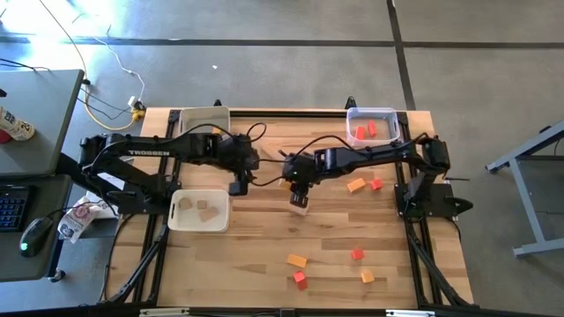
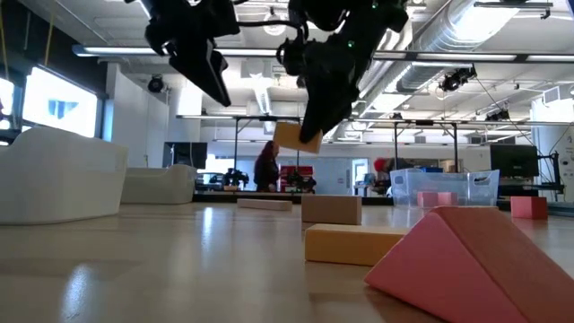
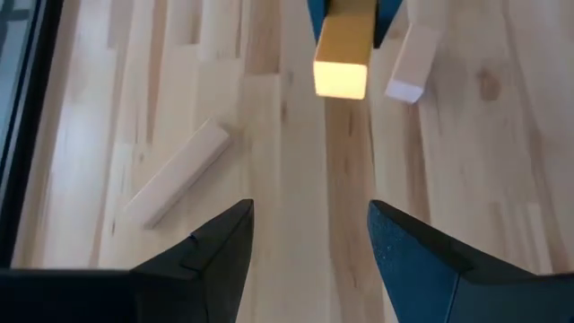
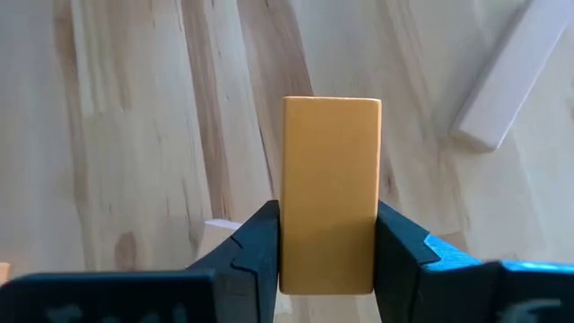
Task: Sort & place blocks by color
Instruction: Put the yellow block into the gray bin
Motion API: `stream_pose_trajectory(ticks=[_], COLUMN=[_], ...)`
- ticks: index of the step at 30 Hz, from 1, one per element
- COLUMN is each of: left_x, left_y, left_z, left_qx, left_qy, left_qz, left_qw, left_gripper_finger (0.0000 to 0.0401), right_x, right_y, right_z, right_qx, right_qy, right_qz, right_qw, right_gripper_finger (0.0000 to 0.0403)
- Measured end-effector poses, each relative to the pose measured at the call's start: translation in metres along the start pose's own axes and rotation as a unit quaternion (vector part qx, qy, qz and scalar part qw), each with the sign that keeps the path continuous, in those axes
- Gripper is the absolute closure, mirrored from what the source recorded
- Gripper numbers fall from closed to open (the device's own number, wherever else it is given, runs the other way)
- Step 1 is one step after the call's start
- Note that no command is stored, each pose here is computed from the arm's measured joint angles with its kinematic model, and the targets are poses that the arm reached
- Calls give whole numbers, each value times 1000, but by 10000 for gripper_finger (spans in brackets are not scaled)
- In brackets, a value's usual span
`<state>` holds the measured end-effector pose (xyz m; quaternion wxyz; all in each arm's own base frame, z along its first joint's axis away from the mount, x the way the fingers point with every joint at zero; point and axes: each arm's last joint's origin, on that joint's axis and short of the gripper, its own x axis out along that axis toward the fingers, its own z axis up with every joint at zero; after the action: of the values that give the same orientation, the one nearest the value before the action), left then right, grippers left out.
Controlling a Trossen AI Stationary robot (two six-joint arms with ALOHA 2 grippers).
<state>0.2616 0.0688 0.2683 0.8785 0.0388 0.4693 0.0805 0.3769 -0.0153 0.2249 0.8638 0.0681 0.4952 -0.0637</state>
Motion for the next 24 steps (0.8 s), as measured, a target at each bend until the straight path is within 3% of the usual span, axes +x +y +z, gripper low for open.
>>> stream_pose_trajectory(ticks=[12, 24], left_x=[-1, -3], left_y=[-11, -15], left_z=[14, 22], left_qx=[25, 18], left_qy=[-64, -101], left_qz=[-6, -6], left_qw=[998, 995], left_gripper_finger=[197, 197], right_x=[-28, -31], right_y=[1, 3], right_z=[11, 22], right_qx=[-32, -76], right_qy=[-71, -129], right_qz=[8, 18], right_qw=[997, 989], right_gripper_finger=[296, 296])
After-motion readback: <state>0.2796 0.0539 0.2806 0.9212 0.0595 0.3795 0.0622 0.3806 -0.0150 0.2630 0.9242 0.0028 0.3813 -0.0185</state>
